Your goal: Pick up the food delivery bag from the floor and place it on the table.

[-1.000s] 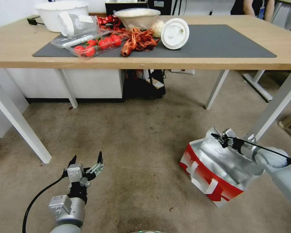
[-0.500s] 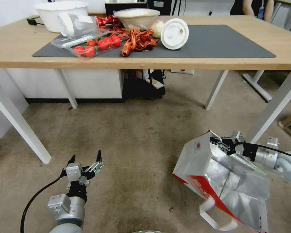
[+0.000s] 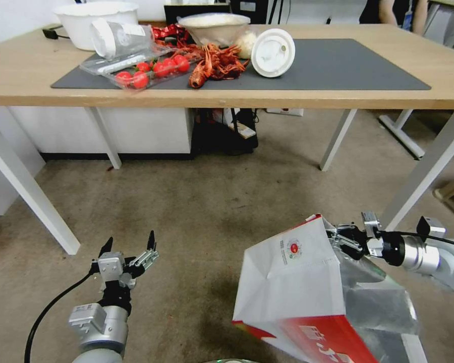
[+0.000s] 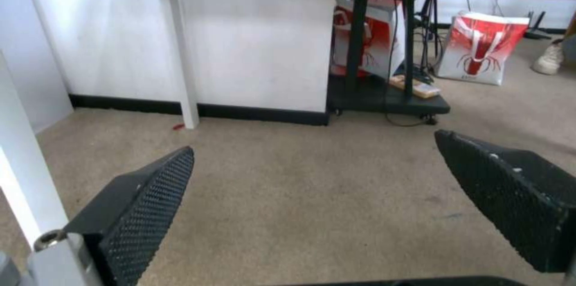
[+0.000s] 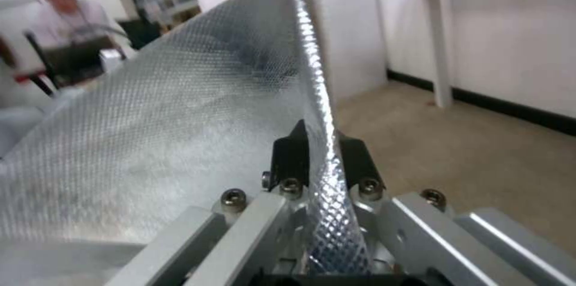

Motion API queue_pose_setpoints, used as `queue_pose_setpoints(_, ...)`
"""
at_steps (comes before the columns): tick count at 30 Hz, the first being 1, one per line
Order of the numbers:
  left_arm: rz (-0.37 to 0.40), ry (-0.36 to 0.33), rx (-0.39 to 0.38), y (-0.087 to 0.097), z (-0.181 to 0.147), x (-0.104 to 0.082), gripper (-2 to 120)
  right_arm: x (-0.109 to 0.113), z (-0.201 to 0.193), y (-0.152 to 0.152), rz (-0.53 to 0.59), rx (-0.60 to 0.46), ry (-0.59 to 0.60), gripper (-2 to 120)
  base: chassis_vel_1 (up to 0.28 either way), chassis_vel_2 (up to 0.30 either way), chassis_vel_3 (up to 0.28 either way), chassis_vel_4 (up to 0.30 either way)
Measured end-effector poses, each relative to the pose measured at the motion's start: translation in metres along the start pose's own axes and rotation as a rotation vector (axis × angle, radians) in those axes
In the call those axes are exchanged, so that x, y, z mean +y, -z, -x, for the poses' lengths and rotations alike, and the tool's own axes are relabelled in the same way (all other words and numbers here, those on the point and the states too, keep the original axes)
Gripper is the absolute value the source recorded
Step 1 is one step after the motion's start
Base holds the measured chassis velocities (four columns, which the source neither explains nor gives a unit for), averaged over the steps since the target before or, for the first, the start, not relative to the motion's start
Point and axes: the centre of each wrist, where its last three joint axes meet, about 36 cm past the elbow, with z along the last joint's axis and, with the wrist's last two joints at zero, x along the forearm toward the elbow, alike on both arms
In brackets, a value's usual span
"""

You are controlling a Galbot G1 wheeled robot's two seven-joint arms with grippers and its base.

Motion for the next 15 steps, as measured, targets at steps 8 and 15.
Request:
queue_pose_setpoints(8, -0.005, -0.016, -0.004, 0.001, 0.001, -0.001, 100, 0.010, 0.003, 0.005, 0.075, -0.057, 0.065, 0, 0.000, 0.000, 0.000, 0.000)
queue_pose_setpoints(15, -0.009, -0.016, -0.008, 0.002, 0.003, -0.001, 100, 0.010, 0.001, 0.010, 0.086, -0.047, 0.109, 0, 0.000, 0.000, 0.000, 0.000)
